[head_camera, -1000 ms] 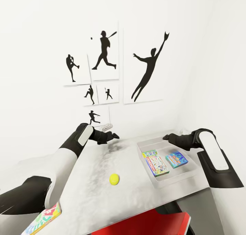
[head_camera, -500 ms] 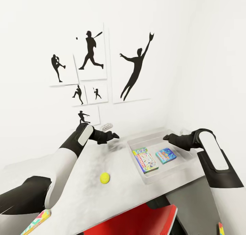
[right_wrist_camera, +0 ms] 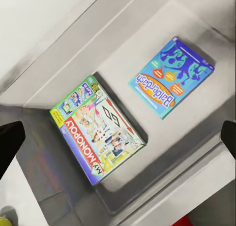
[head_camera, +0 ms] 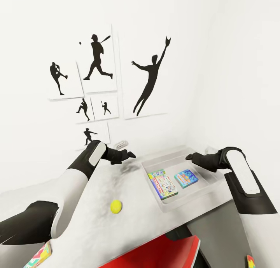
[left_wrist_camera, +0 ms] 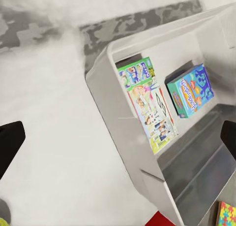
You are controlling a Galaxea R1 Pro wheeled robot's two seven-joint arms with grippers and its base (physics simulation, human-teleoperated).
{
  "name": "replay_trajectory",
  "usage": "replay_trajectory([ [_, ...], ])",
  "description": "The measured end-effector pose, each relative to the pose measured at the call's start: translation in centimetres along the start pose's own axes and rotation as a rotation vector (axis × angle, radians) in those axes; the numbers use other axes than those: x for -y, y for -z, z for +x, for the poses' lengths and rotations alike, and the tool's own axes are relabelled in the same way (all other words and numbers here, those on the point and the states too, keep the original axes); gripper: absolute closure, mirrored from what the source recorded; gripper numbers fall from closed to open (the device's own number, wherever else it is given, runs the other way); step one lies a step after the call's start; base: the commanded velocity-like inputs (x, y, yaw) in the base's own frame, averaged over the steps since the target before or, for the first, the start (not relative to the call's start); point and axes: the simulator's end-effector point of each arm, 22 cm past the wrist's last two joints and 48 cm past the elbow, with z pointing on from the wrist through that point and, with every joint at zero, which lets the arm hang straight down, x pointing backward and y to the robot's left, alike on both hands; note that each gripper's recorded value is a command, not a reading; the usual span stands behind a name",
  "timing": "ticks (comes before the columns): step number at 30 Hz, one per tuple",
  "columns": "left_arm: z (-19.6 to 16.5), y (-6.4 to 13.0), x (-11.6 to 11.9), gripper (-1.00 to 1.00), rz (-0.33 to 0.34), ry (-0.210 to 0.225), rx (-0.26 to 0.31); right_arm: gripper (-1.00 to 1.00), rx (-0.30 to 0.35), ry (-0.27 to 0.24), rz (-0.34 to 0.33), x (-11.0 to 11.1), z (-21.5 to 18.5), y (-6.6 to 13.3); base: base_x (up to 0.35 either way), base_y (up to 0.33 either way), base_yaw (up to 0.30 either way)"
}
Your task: Put all the toys in the child's room - the three board games (two on the bed and one on the table), the two jigsaw puzzles on the table, and the tennis ball on the table - inside the toy box on the table in the child's room.
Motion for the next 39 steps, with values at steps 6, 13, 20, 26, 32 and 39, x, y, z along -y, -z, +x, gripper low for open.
replay_trajectory([
  [6, 0.0, 0.0, -0.1, -1.0, -0.001, 0.001, 0.0, -1.0, 0.0, 0.003, 0.001, 0.0, 0.0, 0.0, 0.006, -0.003, -0.021],
  [13, -2.0, 1.2, 0.5, -1.0, 0.005, -0.015, 0.046, -1.0, -0.03, -0.017, -0.039, -0.9, 1.7, -0.6, 0.0, 0.0, -0.001],
  [20, -1.6, 0.6, -0.2, -1.0, -0.019, -0.017, 0.051, -1.0, -0.036, 0.0, -0.035, -2.6, 2.1, -0.7, 0.0, 0.0, 0.0],
  [26, -1.7, 0.7, -0.3, -1.0, -0.021, -0.017, 0.054, -1.0, -0.043, -0.006, -0.046, -3.5, 2.5, -0.8, 0.0, 0.0, 0.0],
  [32, -1.7, 0.7, -0.3, -1.0, -0.021, -0.017, 0.054, -1.0, -0.042, -0.008, -0.044, -3.5, 2.5, -0.8, 0.0, 0.0, 0.0],
  [39, -1.7, 0.7, -0.3, -1.0, -0.021, -0.017, 0.054, -1.0, -0.043, -0.009, -0.047, -3.7, 2.6, -0.8, 0.0, 0.032, 0.0],
])
